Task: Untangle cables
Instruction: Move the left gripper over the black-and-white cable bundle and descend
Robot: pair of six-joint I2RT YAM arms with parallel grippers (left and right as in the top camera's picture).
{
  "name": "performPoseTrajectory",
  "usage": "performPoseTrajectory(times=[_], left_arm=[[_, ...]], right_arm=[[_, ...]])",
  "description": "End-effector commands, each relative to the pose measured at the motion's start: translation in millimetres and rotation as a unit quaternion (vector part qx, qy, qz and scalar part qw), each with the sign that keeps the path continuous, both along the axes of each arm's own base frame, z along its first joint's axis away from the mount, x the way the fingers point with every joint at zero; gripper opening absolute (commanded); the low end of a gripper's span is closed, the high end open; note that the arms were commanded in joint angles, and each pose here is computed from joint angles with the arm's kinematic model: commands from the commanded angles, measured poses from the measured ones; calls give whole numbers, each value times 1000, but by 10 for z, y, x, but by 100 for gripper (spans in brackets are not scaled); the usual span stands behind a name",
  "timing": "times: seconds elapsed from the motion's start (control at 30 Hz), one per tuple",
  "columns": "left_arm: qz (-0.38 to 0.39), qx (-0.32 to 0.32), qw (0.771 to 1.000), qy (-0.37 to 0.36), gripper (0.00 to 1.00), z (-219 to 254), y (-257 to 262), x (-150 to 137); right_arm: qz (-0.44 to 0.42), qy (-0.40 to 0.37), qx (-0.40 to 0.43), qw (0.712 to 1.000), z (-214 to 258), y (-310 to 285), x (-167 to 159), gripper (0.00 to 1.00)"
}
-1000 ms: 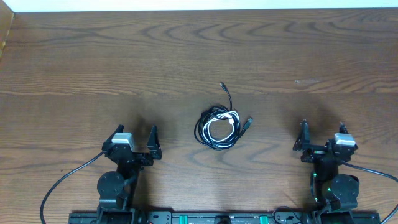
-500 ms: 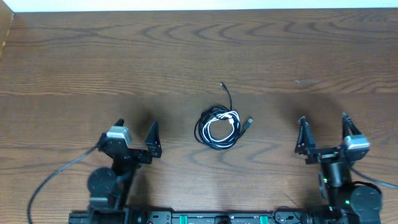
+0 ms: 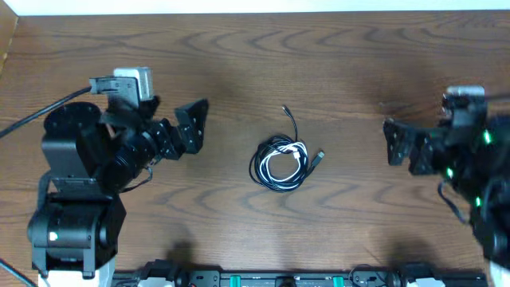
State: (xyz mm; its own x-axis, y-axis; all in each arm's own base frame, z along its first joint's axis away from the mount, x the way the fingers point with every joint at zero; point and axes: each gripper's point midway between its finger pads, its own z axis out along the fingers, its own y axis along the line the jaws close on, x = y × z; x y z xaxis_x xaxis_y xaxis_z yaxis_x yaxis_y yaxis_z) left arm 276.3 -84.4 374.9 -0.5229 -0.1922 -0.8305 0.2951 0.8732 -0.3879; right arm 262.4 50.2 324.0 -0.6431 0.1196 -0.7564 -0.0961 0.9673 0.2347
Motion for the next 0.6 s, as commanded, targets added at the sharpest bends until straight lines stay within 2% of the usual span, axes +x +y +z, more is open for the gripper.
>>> performPoseTrajectory(times=[0.0,0.07,0.13,0.27,0.33,0.47,0.5,0.57], left_arm=[[-104,-53,993,4,98,121,-333,-175],[-114,-58,991,31,98,7,-370,-139],[-126,-39,987,92,98,-331,-385,-51],[-187,4,957,219,100,-1062,-624,22],[-208,29,942,261,97,-1351,-767,58],[-208,122,927,286,97,-1767,-876,143],[-204,169,921,284,94,-1885,-860,168],[-216,220,911,274,93,-1982,-867,169]], right_arm=[[39,12,32,999,63,177,86,99],[59,24,37,997,8,244,115,99],[62,53,31,996,-127,244,129,99],[58,82,-13,995,-295,134,111,99],[36,91,-35,995,-339,30,101,99],[-23,129,-100,986,-480,-278,-10,99],[-27,137,-107,984,-505,-308,-43,99],[2,137,-114,984,-513,-259,-60,99]])
